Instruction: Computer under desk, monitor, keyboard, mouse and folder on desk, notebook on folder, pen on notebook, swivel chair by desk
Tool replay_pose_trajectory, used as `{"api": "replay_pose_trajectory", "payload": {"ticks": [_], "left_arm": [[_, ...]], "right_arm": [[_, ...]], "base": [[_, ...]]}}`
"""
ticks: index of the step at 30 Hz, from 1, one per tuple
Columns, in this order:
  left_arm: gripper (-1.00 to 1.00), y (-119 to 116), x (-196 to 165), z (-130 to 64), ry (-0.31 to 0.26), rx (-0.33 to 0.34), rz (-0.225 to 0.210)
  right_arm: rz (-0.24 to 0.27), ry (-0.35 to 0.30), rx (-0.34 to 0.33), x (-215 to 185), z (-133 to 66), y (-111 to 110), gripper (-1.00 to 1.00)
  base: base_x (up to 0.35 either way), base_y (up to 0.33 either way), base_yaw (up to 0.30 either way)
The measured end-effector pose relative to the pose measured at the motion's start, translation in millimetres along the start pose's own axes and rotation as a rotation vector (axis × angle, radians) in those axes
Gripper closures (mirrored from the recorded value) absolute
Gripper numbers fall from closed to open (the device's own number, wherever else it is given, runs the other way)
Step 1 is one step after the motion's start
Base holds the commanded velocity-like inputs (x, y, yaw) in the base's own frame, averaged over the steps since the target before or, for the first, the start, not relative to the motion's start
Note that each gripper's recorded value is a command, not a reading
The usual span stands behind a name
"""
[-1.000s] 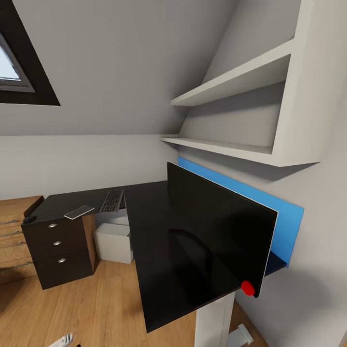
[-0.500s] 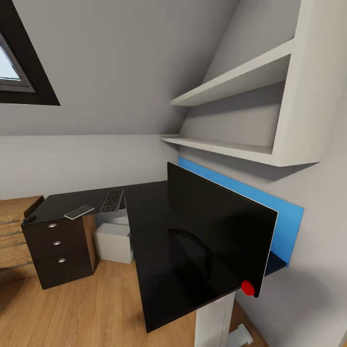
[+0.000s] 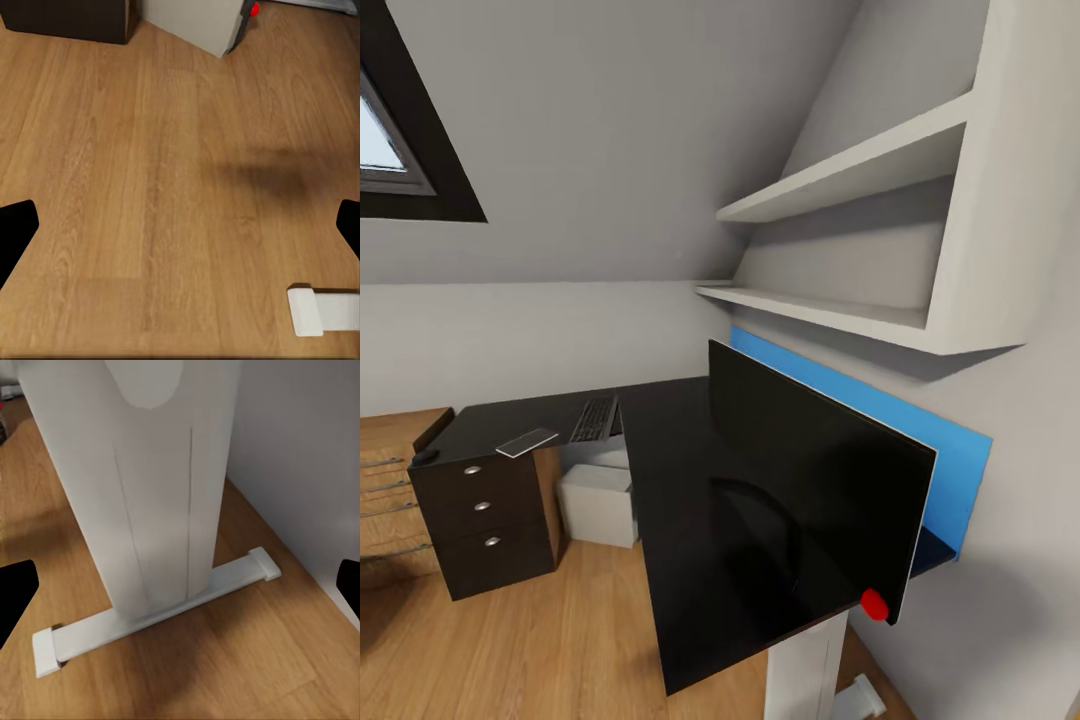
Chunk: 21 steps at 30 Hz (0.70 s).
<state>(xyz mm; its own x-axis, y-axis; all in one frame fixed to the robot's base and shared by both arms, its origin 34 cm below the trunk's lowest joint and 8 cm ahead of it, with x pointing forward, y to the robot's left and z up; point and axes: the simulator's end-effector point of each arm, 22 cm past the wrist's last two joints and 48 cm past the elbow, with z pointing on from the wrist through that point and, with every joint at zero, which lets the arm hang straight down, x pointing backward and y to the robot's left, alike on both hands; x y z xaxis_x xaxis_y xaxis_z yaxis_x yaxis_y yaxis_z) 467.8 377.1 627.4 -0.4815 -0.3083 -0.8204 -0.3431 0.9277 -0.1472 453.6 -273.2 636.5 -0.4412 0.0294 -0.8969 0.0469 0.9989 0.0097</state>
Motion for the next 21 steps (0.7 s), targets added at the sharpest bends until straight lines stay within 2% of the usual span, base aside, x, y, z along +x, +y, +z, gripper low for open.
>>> {"api": "replay_pose_trajectory", "payload": {"ticks": [16, 17, 21], "left_arm": [[-1.0, -8.7, -12.0, -14.5, 0.013, 0.003, -0.007], [-1.0, -10.5, -12.1, -15.6, 0.015, 0.003, -0.01], [-1.0, -11.0, -12.0, -15.6, 0.015, 0.005, -0.01]], "right_arm": [[0.002, 0.004, 0.002, -18.3, -11.7, -0.2, -1.0], [-0.004, -0.004, 0.009, -21.6, -12.0, -6.4, -1.0], [-0.01, -0.007, 0.004, -22.3, -12.1, -6.4, -1.0]], "base": [[0.0, 0.0, 0.005], [0.0, 0.0, 0.0], [0.0, 0.0, 0.0]]}}
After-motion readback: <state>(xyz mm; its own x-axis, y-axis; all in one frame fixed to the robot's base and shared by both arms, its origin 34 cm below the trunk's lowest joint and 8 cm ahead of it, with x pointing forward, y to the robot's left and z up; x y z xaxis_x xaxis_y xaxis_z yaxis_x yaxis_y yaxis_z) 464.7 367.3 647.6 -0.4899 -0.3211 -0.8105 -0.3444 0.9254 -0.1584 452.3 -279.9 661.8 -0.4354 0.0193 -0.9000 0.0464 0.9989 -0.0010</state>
